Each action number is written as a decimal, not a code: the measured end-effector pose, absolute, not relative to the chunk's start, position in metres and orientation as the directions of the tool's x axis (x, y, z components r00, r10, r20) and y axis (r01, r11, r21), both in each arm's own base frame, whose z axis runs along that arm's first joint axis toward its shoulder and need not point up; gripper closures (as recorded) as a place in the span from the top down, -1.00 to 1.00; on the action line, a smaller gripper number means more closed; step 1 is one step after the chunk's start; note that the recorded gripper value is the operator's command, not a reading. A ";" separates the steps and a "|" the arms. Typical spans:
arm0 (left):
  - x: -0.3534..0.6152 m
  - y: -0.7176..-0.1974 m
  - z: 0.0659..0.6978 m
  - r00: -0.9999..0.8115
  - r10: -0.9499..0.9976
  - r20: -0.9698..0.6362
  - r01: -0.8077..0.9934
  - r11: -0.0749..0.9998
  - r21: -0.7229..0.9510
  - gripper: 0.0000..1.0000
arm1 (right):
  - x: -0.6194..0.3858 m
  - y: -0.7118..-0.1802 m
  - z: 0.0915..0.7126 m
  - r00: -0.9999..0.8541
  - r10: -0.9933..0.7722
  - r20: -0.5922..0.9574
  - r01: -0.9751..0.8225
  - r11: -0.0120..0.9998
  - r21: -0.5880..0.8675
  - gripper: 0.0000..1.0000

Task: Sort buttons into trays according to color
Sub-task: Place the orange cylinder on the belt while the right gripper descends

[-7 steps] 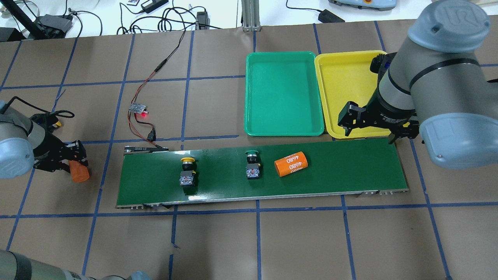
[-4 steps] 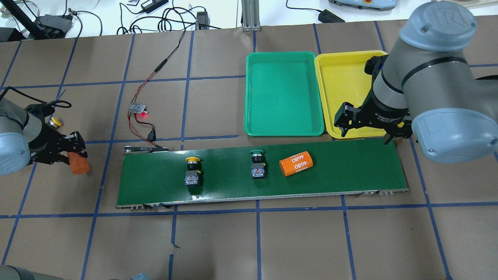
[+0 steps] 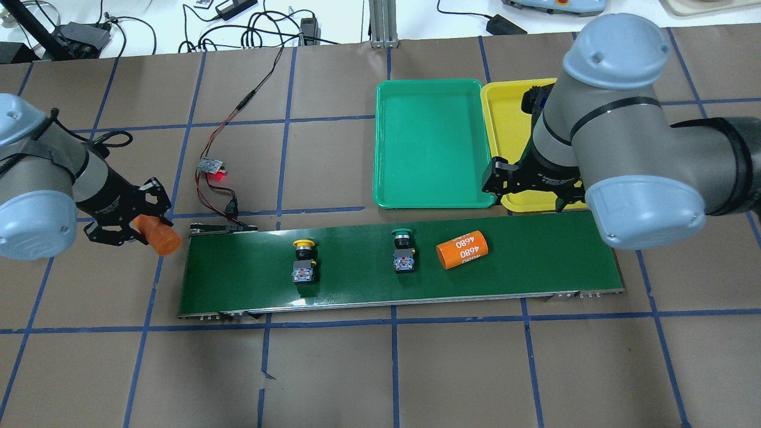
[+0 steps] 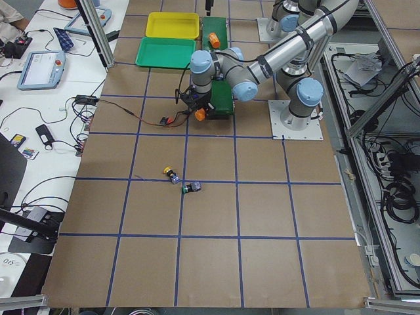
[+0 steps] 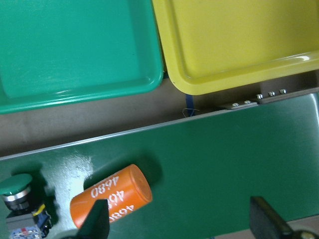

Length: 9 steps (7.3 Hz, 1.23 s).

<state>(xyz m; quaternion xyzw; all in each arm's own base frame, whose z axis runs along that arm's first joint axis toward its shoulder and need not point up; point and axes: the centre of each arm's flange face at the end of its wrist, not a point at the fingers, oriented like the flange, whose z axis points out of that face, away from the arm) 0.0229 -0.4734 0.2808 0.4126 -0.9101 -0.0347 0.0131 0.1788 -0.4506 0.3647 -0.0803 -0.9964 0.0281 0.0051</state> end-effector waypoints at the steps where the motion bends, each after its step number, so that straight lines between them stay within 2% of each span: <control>1: -0.014 -0.469 0.281 -0.582 -0.813 -0.030 -0.811 0.577 0.095 -0.78 | 0.196 -0.453 0.355 -0.987 0.158 0.003 0.157 0.986 -0.063 1.00; 2: -0.043 -0.463 0.277 -0.498 -0.866 -0.055 -0.865 0.490 0.111 -0.72 | 0.211 -0.455 0.342 -0.987 0.160 0.003 0.159 0.986 -0.058 1.00; 4: -0.071 -0.446 0.260 -0.401 -0.910 -0.103 -0.912 0.386 0.135 -0.24 | 0.242 -0.463 0.321 -0.990 0.134 -0.030 0.137 0.987 -0.089 1.00; 5: -0.075 -0.438 0.254 -0.386 -0.915 -0.116 -0.919 0.370 0.135 0.99 | 0.259 -0.465 0.310 -0.989 0.135 -0.056 0.140 0.986 -0.094 1.00; 7: -0.072 -0.437 0.256 -0.384 -0.917 -0.112 -0.921 0.370 0.122 1.00 | 0.281 -0.461 0.289 -0.985 0.160 -0.067 0.164 0.984 -0.072 1.00; 9: -0.061 -0.452 0.275 -0.480 -0.874 -0.070 -0.875 0.473 0.101 1.00 | 0.288 -0.455 0.271 -0.986 0.161 -0.047 0.162 0.986 -0.031 1.00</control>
